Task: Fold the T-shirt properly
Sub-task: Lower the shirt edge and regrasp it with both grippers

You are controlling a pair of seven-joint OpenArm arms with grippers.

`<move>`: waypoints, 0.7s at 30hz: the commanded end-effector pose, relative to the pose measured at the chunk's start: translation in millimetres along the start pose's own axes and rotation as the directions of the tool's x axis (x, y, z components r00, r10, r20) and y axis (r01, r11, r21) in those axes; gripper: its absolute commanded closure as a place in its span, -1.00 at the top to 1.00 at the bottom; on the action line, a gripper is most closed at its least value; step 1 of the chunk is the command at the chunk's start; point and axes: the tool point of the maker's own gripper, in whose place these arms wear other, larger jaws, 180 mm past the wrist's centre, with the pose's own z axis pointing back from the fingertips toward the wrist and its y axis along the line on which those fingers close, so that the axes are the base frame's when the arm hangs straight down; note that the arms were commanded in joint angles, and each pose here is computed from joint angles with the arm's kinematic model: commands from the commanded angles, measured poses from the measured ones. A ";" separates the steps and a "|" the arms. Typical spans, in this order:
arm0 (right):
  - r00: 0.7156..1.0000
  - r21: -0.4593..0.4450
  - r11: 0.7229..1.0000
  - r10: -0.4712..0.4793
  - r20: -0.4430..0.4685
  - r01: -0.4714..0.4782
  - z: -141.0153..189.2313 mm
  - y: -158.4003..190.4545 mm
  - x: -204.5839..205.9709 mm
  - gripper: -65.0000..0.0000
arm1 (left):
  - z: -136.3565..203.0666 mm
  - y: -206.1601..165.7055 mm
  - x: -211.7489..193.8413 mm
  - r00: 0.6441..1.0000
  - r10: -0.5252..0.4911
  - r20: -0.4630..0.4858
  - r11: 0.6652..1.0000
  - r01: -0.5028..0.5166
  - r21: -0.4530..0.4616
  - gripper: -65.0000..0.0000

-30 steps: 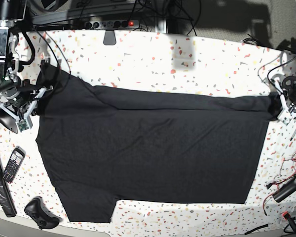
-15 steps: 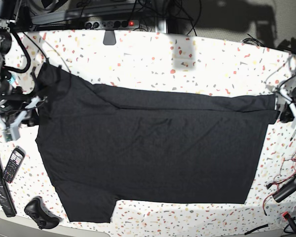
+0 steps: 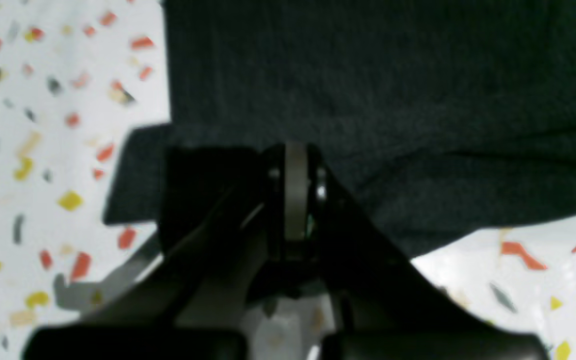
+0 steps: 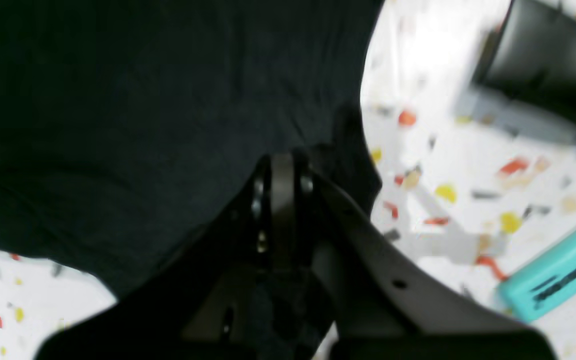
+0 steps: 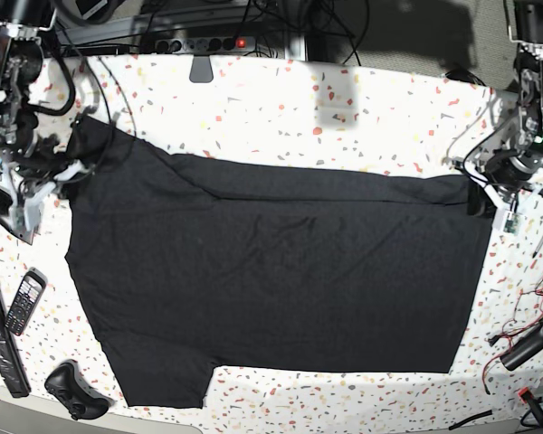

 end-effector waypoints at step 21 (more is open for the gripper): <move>0.975 -0.037 0.984 0.169 -0.145 -0.176 -1.2 10.3 -87.7 -1.00 | 14.1 -8.2 -82.5 0.985 0.050 -0.164 0.997 -0.058 -0.045 -1.00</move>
